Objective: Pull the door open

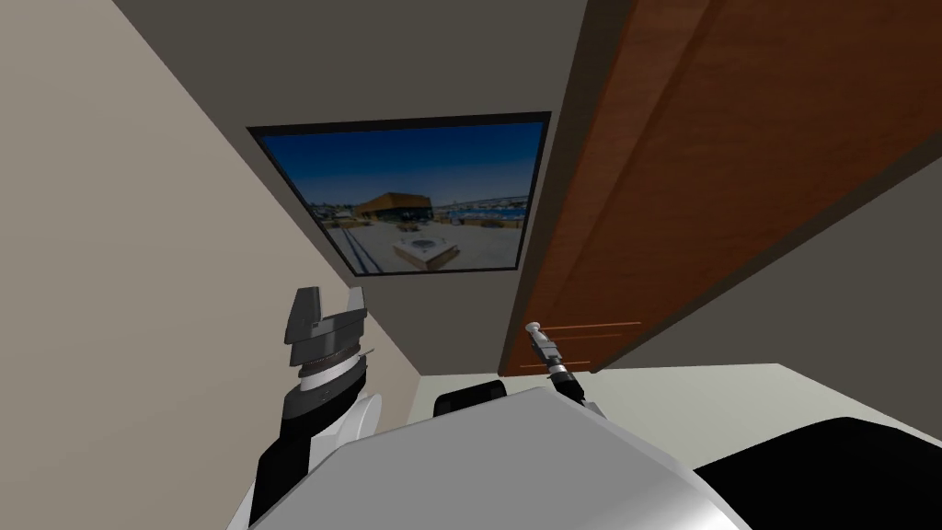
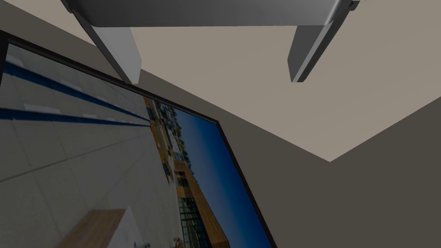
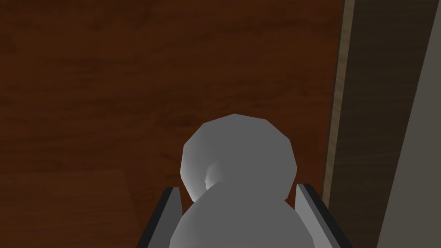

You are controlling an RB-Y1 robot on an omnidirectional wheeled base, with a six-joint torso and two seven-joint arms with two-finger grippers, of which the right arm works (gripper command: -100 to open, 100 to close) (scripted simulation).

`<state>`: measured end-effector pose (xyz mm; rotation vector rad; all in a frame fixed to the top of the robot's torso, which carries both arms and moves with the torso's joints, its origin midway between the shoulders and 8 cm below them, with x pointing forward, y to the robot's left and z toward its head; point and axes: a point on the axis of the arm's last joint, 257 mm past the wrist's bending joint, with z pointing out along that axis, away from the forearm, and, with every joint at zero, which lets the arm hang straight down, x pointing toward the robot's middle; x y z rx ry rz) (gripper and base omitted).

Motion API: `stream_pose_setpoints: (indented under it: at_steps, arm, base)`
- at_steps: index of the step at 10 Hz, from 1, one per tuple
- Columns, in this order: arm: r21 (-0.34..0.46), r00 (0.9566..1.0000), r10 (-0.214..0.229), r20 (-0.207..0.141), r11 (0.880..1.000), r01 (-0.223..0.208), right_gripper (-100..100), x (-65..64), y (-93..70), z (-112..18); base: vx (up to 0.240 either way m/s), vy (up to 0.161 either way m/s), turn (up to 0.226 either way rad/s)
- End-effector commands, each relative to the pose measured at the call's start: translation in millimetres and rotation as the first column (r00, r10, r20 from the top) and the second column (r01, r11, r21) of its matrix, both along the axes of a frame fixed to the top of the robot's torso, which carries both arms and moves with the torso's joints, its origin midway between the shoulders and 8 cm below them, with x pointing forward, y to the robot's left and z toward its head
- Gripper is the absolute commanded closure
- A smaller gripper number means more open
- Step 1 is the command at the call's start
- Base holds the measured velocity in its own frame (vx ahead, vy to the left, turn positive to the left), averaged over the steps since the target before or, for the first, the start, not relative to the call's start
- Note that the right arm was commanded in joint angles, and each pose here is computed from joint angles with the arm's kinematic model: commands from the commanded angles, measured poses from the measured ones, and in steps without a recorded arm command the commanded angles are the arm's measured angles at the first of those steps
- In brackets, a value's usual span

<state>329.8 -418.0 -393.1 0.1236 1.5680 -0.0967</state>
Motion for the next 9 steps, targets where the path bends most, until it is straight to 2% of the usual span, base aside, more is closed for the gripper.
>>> stream_pose_setpoints:
  at_steps: [1, 3, 6, 7, 9]
  arm:
    - [0.038, 0.9999, 0.000, 0.011, 0.999, 0.000, 100, 1.8, 0.7, 1.3]
    - [0.087, 0.9997, -0.003, 0.023, 0.996, 0.001, 100, 3.3, 0.5, 2.5]
    - [0.187, 0.9988, -0.010, 0.047, 0.982, 0.001, 100, 6.6, 0.1, 5.2]
    - [0.194, 0.9988, -0.010, 0.048, 0.981, 0.001, 100, 6.6, 0.1, 5.2]
    - [0.268, 0.9976, -0.017, 0.067, 0.963, -0.001, 100, 9.5, -0.2, 7.5]
  base:
    - [-0.028, -0.014, 0.026]
    - [-0.026, -0.007, 0.029]
    - [-0.043, -0.015, 0.041]
    - [-0.031, -0.010, 0.018]
    - [-0.039, -0.007, 0.039]
